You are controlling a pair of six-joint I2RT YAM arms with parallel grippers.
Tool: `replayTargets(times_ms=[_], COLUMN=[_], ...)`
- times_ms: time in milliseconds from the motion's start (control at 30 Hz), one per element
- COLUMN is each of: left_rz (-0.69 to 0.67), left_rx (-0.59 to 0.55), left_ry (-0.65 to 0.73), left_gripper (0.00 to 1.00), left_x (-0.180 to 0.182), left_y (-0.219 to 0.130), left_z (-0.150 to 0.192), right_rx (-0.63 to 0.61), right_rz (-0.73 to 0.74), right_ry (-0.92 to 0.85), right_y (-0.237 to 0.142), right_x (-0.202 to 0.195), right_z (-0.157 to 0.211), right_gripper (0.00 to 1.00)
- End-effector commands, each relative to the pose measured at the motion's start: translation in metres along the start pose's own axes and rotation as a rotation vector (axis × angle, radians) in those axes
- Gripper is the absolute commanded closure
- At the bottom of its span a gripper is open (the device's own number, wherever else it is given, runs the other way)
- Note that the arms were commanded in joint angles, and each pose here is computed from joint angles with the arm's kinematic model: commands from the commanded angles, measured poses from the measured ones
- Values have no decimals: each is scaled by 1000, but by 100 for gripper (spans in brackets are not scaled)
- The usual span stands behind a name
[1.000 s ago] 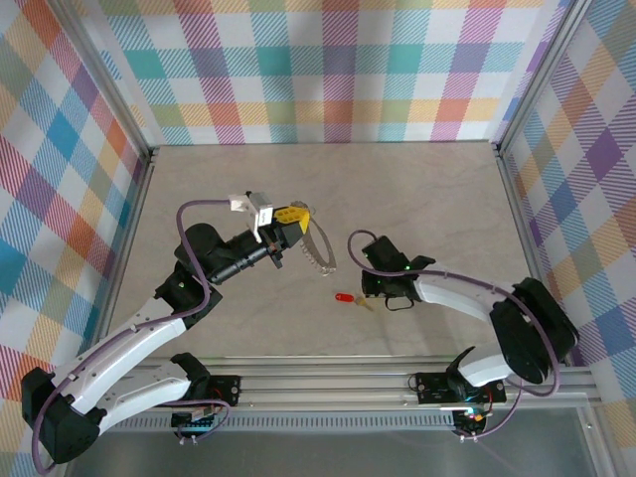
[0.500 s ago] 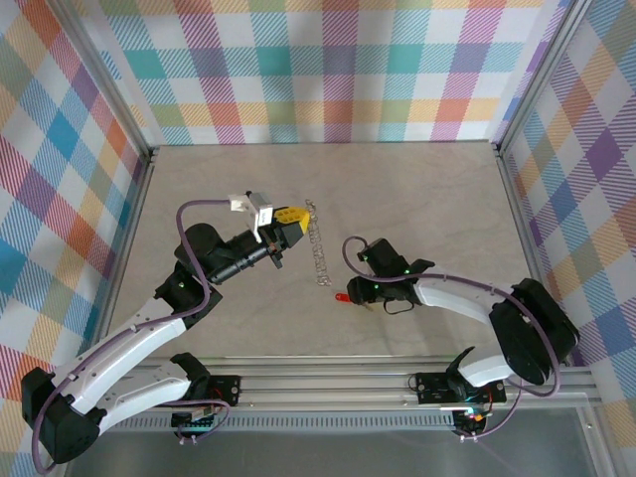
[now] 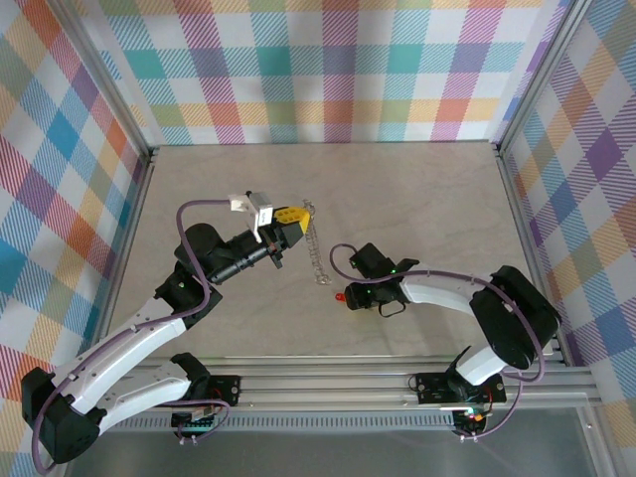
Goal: Put the keys on the keyring
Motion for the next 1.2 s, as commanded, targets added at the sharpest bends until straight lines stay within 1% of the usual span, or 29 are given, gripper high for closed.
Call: replayTargets(times_ms=[0,300,533,633,900,1167], left_rz=[32,35,35,37,41,45], left_rx=[-52,-54,-55,-54,-57,-57], left_ry=[2,-2,-5,-5,-8,-10], left_gripper=[100,100,100,100,100,100], left_x=[-9,-9,-9,-9,-9,-10], left_y=[-2,-1,-2,-2,-1,0], left_z=[-13,-13,-14,-14,-14,-15], right_rx=[-3,-26,-37,-60,-149,-125], right_rz=[72,167,238,232,126,45], right_ry=[18,100,216,252,224,147], right_y=[4,1,-6,-13,-31,-22], right_x=[-6,-21,-42,-46,-35,-25], right_z=[-4,-2,-1,-1,-11,-11], right_gripper=[51,59,71,71,65,66])
Point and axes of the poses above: each hand's point on the last joint's axis, 136 mm out from that joint toward the fingers, its own y axis out along the fingers, its own x axis along the line the jaws close on, z = x × y, the point moved 5 cm from there along -y, back along the fingers, and after that the axes turned 3 degrees about -y, right-handed, at the moved point
